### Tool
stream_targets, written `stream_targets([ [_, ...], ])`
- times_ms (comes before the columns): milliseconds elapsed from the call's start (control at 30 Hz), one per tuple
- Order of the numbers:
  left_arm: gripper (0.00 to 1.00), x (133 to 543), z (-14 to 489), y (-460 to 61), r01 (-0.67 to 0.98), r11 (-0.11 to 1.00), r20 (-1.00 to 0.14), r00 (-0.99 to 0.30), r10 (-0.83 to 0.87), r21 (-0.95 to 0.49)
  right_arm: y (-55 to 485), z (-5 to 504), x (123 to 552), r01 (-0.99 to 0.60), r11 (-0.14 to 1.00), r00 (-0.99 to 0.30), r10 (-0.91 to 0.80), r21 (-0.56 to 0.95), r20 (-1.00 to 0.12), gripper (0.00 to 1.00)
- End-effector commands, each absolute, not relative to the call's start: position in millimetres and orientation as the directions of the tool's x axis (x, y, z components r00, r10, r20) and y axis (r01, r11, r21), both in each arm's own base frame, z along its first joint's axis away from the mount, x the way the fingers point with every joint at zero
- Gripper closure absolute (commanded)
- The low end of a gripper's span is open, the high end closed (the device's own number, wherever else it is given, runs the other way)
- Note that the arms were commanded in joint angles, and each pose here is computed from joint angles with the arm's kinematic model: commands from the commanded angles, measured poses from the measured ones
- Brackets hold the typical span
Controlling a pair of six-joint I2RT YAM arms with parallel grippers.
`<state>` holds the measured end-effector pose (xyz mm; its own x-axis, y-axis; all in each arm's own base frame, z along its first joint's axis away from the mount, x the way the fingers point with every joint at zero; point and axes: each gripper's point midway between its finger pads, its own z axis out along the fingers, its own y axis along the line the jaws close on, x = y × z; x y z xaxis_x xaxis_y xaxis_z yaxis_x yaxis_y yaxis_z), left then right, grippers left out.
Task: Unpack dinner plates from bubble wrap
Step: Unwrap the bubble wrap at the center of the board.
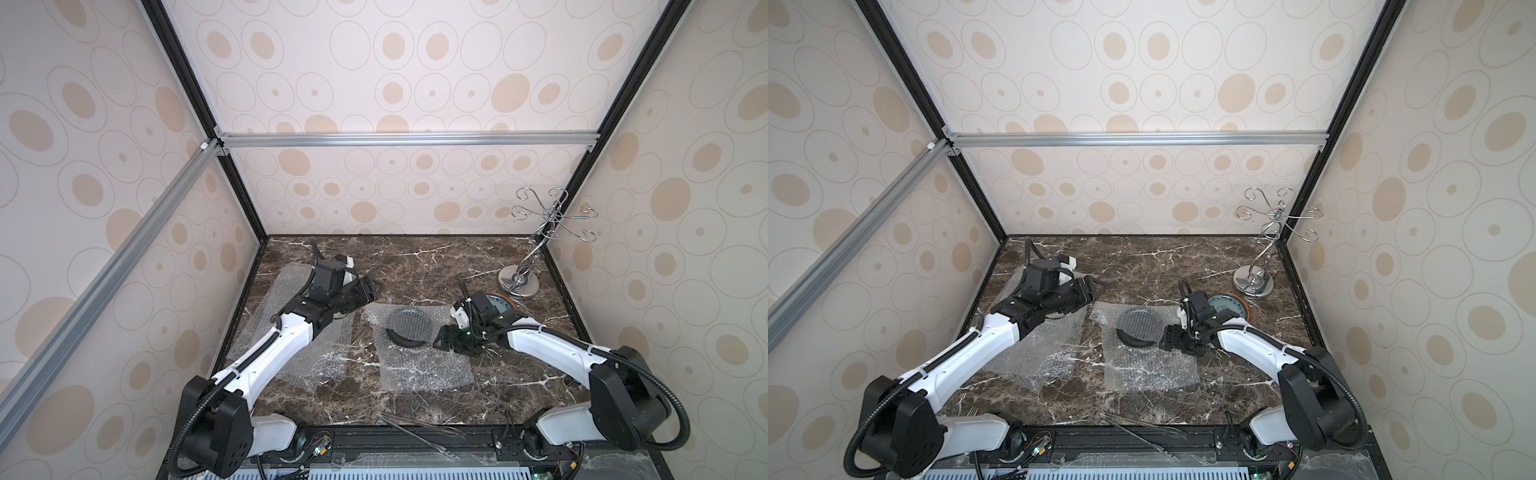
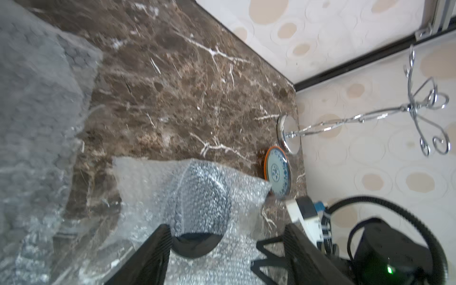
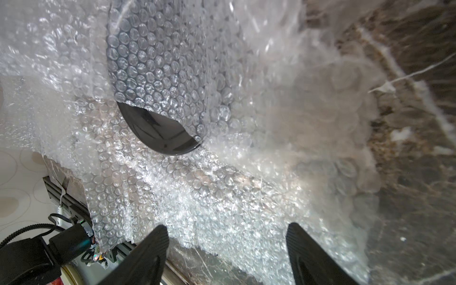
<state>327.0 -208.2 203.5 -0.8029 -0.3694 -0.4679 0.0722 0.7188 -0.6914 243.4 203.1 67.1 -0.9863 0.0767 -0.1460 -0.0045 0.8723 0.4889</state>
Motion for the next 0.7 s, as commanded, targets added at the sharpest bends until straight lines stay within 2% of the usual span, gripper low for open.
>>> stream_targets([
  [0, 0.27, 296, 184, -209, 0.036, 0.746, -0.454, -0.813, -0.365, -0.665, 200, 66, 254, 0.044, 0.876, -0.982, 0.127, 0.481, -0.142, 0.22],
  [333, 0.27, 211, 121, -231, -0.010, 0.722, -0.341, -0.876, -0.340, -0.692, 199, 59, 271, 0.047, 0.882, -0.976, 0.141, 0.468, -0.168, 0.22],
  [667, 0.28, 194, 114, -283, 0.074, 0.707, -0.346, -0.905, -0.250, -0.703, 207, 59, 283, 0.043, 0.869, -0.972, 0.150, 0.492, -0.180, 0.29],
])
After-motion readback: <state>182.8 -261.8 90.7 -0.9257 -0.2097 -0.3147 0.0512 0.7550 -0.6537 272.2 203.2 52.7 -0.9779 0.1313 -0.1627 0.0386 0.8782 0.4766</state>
